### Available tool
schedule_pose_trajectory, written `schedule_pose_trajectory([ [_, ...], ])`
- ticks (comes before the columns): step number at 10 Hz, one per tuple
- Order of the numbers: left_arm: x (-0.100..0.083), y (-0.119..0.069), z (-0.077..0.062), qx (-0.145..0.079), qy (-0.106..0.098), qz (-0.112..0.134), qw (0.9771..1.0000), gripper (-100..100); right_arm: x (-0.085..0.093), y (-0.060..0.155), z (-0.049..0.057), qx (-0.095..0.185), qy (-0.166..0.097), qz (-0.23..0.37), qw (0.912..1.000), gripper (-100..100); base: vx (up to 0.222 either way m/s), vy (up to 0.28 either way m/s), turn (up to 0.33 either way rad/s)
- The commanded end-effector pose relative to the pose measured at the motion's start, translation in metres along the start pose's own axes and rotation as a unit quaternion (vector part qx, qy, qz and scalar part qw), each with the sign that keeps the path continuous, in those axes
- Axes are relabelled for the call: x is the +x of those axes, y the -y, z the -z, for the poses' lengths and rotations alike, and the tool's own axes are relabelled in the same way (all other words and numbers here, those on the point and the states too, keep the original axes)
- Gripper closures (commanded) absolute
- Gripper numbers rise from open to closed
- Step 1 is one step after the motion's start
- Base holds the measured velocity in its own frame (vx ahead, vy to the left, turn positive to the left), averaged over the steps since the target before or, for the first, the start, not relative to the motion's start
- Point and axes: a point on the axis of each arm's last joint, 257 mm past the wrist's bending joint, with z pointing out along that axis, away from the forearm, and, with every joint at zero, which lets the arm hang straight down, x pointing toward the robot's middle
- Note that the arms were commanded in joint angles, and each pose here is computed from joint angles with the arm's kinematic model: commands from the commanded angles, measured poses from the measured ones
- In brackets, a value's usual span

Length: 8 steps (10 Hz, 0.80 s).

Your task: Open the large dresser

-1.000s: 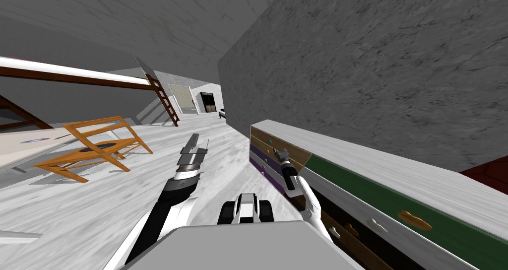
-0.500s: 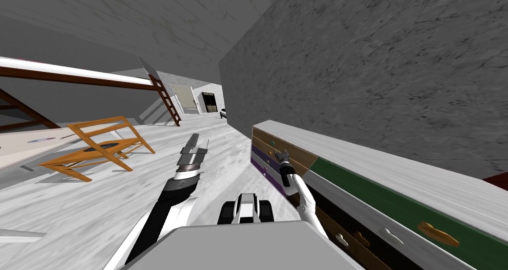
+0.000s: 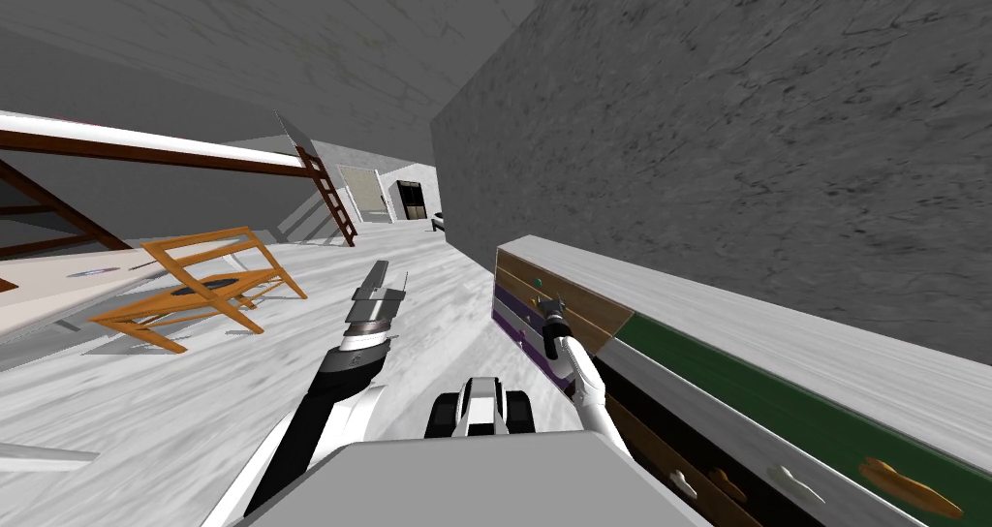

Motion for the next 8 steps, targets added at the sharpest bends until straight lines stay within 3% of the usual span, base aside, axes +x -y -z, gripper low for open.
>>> schedule_pose_trajectory([
  [1, 0.000, 0.000, 0.000, 0.000, 0.000, 0.000, 1.0000, 0, 0.019, 0.004, -0.007, 0.024, -0.031, 0.068, 0.9969, -100, 0.043, 0.056, 0.042],
  [4, 0.000, 0.000, 0.000, 0.000, 0.000, 0.000, 1.0000, 0, 0.026, 0.006, -0.010, 0.035, -0.041, 0.111, 0.9923, -100, 0.036, 0.036, 0.017],
  [8, 0.000, 0.000, 0.000, 0.000, 0.000, 0.000, 1.0000, 0, 0.042, 0.013, -0.016, 0.061, -0.070, 0.202, 0.9749, -100, 0.038, 0.038, 0.022],
])
